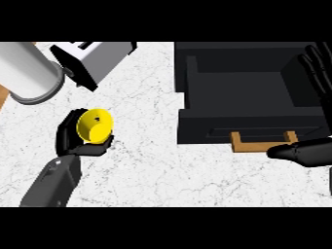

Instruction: Pick up the cup, place it into the drawer and close the drawer

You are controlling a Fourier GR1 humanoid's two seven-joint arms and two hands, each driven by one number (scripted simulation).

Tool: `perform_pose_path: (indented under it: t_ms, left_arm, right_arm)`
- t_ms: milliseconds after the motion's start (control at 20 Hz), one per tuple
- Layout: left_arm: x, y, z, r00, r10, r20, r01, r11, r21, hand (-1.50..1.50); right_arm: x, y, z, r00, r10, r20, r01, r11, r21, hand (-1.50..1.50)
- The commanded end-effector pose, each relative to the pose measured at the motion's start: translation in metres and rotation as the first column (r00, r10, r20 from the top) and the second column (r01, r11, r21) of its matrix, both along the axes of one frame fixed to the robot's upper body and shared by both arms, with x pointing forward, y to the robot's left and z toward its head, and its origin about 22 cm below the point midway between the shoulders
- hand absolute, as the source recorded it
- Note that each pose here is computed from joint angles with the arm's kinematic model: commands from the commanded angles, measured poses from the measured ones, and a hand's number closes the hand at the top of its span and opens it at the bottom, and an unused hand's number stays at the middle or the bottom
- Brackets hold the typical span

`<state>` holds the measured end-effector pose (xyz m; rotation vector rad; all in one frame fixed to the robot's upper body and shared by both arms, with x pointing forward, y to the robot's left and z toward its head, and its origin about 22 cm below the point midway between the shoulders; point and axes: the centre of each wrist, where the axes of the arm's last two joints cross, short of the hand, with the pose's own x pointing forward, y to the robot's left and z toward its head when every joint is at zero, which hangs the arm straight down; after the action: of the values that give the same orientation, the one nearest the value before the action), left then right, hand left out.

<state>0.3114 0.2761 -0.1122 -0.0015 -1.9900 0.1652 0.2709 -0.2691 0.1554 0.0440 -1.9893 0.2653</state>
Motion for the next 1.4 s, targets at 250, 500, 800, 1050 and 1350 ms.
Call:
perform_pose_path:
  t_ms: [250,500,800,1050,1350]
  left_arm:
    - [0.075,-0.057,0.098,0.959,-0.21,0.19,0.209,0.978,0.024,1.5]
    - [0.087,-0.112,0.146,0.934,-0.296,0.199,0.289,0.955,0.067,1.5]
    - [0.105,-0.157,0.229,0.939,-0.293,0.181,0.278,0.955,0.104,1.5]
    - [0.111,-0.203,0.264,0.945,-0.285,0.162,0.263,0.954,0.147,1.5]
    - [0.124,-0.239,0.299,0.97,-0.242,-0.012,0.24,0.951,0.194,1.5]
  right_arm:
    - [0.006,0.003,-0.005,1.0,-0.022,-0.022,0.022,1.0,-0.003,-1.5]
    - [-0.008,-0.009,-0.004,1.0,-0.025,-0.013,0.025,1.0,-0.019,-1.5]
    - [0.004,-0.002,-0.009,1.0,-0.025,0.006,0.025,1.0,-0.006,-1.5]
    - [0.004,0.005,-0.001,1.0,-0.027,0.005,0.027,0.999,-0.029,-1.5]
    - [0.008,-0.005,-0.006,1.0,-0.008,0.012,0.008,1.0,-0.017,-1.5]
